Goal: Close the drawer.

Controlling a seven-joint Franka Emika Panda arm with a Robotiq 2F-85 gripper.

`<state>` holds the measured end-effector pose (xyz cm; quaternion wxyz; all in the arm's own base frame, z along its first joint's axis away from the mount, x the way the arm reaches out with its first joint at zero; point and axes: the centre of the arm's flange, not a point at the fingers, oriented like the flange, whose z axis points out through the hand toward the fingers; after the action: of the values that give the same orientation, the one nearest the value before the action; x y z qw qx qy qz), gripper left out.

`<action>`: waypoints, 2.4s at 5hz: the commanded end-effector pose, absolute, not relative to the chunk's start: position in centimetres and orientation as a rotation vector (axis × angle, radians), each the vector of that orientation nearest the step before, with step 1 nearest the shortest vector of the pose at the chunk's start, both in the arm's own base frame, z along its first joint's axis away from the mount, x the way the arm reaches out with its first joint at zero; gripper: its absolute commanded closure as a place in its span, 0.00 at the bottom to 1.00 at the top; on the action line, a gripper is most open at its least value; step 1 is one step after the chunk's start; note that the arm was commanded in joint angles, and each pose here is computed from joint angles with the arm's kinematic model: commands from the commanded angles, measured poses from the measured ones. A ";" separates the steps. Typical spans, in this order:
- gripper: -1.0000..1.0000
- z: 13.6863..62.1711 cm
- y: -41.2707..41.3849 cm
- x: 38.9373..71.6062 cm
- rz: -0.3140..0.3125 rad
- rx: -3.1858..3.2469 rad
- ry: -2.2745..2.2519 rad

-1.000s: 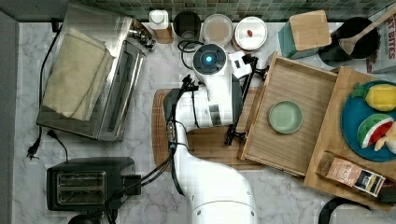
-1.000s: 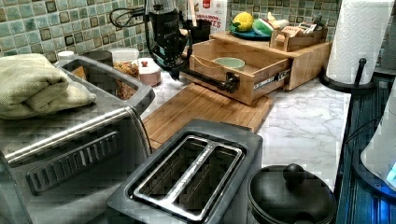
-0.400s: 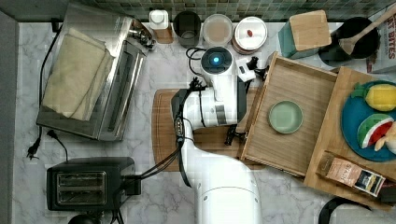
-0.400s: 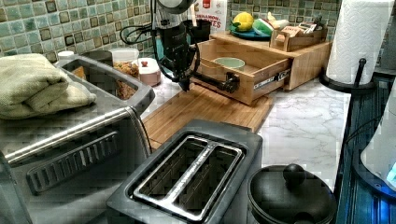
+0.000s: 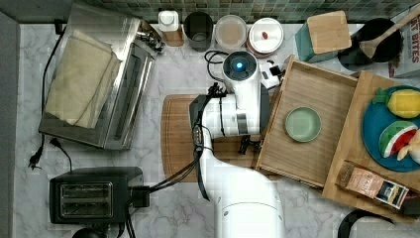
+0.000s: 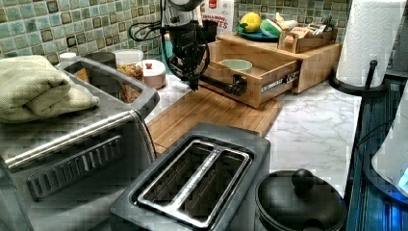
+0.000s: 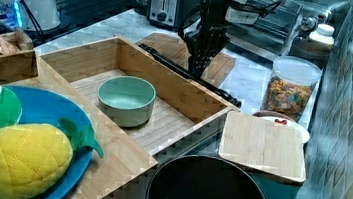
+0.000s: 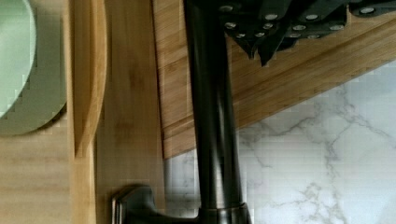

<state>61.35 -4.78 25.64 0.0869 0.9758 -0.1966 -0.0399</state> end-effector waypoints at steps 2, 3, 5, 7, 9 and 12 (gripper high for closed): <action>1.00 35.8 -20.2 58.1 0.076 2.879 -0.606; 1.00 35.9 -24.2 57.4 0.050 2.896 -0.631; 1.00 34.9 -29.9 55.9 0.074 2.891 -0.656; 1.00 34.9 -32.9 54.6 0.051 2.758 -0.647; 1.00 33.7 -35.6 53.4 -0.001 2.683 -0.550; 1.00 34.2 -36.1 53.0 -0.020 2.685 -0.544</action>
<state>55.88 -24.02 27.37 0.1510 0.9778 -0.1385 -0.0431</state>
